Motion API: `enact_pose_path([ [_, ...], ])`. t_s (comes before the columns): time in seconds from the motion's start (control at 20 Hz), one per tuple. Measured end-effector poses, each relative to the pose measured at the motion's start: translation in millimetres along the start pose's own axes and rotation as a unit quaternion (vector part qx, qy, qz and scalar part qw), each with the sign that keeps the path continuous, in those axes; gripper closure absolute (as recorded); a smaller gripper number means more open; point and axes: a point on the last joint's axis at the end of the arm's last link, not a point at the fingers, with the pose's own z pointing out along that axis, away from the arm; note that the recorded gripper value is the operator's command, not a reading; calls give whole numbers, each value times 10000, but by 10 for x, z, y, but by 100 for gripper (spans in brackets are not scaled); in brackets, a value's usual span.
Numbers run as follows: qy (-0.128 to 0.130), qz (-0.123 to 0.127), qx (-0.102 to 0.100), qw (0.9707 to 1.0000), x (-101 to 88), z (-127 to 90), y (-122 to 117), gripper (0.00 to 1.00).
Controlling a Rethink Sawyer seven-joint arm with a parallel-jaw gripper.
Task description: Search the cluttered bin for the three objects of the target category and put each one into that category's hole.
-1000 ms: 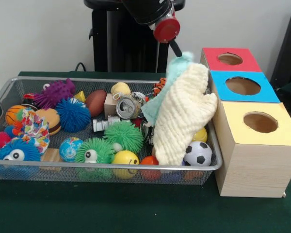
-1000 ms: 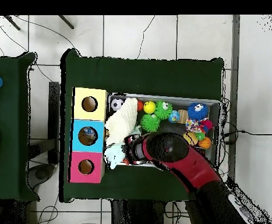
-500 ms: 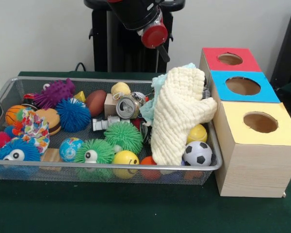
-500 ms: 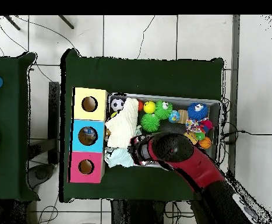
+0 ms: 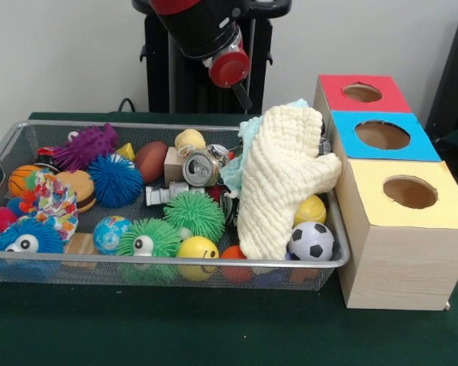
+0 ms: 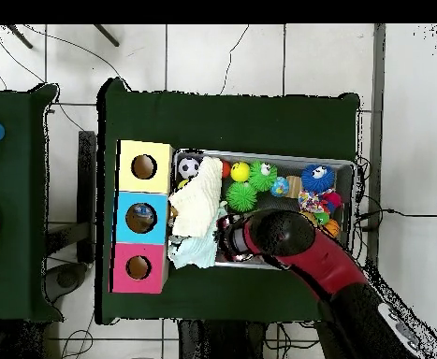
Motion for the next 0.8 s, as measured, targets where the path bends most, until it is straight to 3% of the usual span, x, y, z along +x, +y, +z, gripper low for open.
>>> enact_pose_path([
  [0.25, -219, -161, 90, 9996, -195, -90, 16, 100],
  [0.5, -358, -272, 255, 9987, -464, -315, -3, 100],
  [0.8, -522, -308, 246, 9979, -703, -504, 30, 100],
])
